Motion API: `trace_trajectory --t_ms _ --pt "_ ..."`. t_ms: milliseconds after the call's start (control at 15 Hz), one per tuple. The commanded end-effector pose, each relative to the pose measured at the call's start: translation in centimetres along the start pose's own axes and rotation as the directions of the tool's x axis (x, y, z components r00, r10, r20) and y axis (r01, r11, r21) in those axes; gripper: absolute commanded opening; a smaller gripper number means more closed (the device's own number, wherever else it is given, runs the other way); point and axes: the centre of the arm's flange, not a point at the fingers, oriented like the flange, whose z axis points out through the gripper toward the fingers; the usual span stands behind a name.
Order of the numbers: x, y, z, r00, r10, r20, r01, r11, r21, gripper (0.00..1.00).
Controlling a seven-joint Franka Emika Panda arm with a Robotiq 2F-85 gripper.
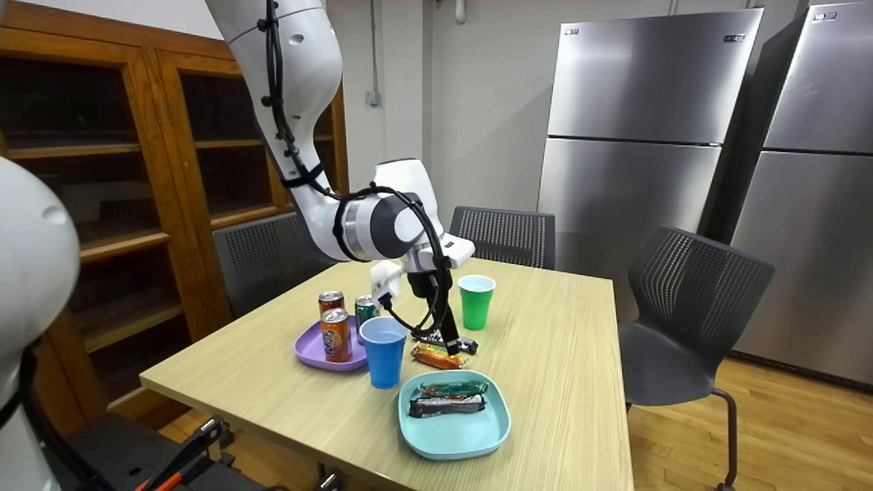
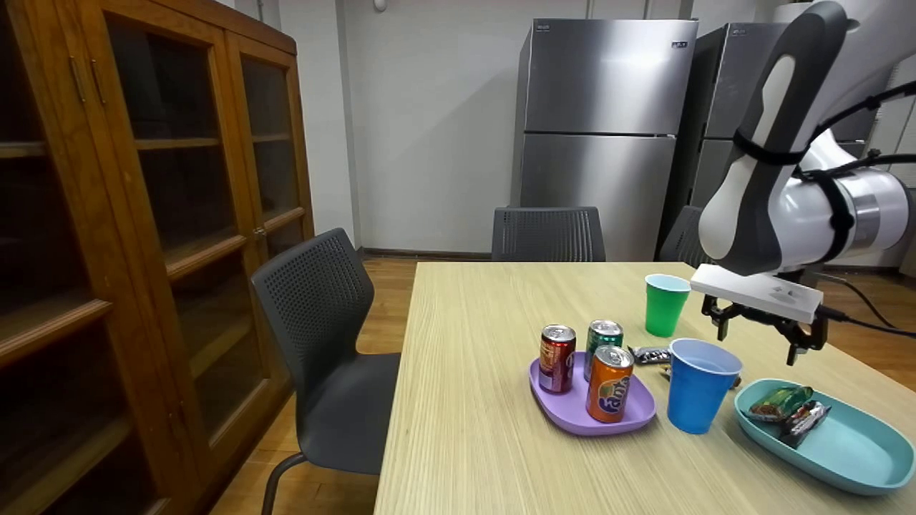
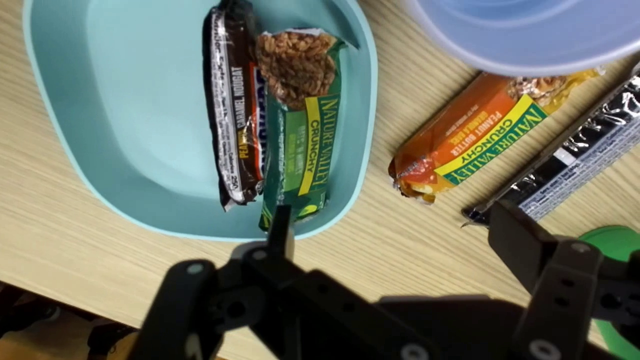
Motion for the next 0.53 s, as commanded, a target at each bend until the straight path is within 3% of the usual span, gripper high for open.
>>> trace_trajectory --t_ms 0,467 --pt "0.4 -0.9 1.1 0.999 0.035 0.019 -0.035 0.999 0.019 1.00" --pt "0.6 -2.7 2.7 0.986 0.162 0.040 -0.163 0.986 0.027 1.00"
